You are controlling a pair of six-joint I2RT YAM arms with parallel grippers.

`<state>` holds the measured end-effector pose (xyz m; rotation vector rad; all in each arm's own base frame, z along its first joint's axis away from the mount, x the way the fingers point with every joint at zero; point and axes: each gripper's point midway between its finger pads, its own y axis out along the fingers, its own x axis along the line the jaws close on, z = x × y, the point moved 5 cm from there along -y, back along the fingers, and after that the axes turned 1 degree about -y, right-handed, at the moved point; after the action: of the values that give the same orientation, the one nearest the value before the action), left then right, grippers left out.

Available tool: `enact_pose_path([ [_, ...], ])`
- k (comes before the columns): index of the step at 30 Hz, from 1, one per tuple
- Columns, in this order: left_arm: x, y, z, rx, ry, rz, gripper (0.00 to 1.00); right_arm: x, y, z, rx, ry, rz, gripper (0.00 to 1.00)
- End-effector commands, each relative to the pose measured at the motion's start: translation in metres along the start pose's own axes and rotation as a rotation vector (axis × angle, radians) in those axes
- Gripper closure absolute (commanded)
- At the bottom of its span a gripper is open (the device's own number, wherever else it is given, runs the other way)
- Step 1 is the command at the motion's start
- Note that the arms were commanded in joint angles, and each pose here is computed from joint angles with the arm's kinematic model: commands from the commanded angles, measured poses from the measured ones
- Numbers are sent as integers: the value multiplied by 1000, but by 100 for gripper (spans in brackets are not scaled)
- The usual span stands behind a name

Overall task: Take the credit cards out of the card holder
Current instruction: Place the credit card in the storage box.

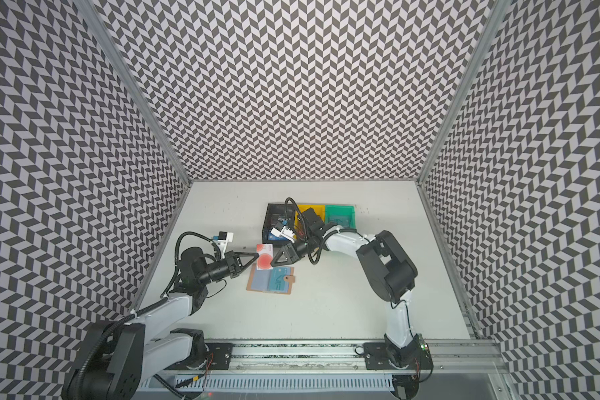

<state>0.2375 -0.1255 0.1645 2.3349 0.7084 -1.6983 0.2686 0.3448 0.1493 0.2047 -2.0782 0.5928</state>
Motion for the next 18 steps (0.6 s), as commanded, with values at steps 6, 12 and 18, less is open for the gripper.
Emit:
enact_pose_path([
  [6, 8, 2, 8, 14, -9, -6, 100, 19, 2, -18, -23, -96, -102, 80],
  [12, 14, 3, 11, 18, -23, -25, 100, 23, 2, -18, -19, -101, -137, 87],
  [18, 21, 5, 17, 56, -29, -70, 100, 21, 3, -17, -3, -98, -134, 99],
])
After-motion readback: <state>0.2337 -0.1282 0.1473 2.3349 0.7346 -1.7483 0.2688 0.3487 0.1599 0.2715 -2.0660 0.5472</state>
